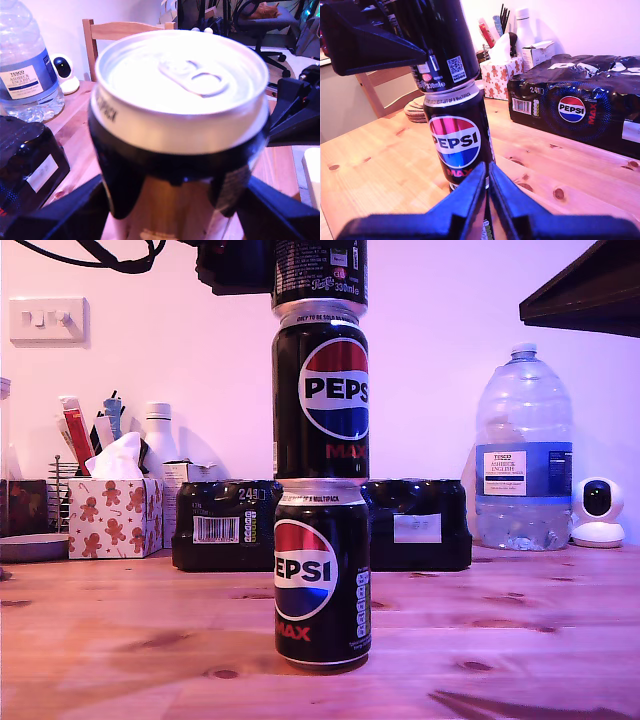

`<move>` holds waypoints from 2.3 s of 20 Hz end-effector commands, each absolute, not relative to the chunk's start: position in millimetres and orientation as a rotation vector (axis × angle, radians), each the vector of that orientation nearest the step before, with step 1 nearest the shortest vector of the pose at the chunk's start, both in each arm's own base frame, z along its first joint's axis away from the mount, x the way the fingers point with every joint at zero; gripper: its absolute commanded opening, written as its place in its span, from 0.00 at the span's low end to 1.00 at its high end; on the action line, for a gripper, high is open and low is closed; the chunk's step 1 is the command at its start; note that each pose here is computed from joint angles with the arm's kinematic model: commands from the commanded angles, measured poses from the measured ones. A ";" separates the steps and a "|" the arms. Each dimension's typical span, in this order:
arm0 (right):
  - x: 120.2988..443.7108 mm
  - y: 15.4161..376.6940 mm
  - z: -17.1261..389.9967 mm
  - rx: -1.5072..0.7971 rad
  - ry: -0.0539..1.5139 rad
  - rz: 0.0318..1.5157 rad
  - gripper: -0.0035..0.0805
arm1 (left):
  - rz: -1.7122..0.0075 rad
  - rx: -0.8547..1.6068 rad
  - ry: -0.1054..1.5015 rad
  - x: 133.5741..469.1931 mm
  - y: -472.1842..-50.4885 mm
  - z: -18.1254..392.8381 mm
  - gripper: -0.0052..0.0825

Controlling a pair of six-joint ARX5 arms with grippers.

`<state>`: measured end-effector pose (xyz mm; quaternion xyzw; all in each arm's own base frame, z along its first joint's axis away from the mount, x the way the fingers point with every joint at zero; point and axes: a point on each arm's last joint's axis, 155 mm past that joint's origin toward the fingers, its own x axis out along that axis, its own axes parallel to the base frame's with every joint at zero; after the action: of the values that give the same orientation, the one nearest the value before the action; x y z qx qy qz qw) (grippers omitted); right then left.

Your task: Stack up the Pepsi cans on top of each other

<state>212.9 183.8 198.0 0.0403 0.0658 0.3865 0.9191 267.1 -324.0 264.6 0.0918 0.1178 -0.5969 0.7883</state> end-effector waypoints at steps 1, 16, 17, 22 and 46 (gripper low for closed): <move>212.1 184.9 202.1 0.080 0.121 0.802 0.03 | -1.290 0.192 0.270 268.6 -326.9 258.7 0.59; 212.0 184.9 202.7 0.080 0.120 0.802 0.03 | -1.289 0.185 0.295 267.4 -326.0 255.1 0.77; 212.1 184.9 202.8 0.080 0.120 0.802 0.03 | -1.289 0.185 0.295 267.4 -326.0 255.1 0.77; 212.1 184.9 202.7 0.080 0.120 0.802 0.03 | -1.285 0.172 0.302 267.8 -326.1 255.6 0.85; 212.0 184.9 202.7 0.080 0.120 0.802 0.03 | -1.283 0.140 0.225 265.4 -325.6 281.6 0.88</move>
<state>212.9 183.8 198.0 0.0403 0.0658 0.3865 0.9191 269.4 -325.7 272.6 0.0681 0.1165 -0.5937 0.7933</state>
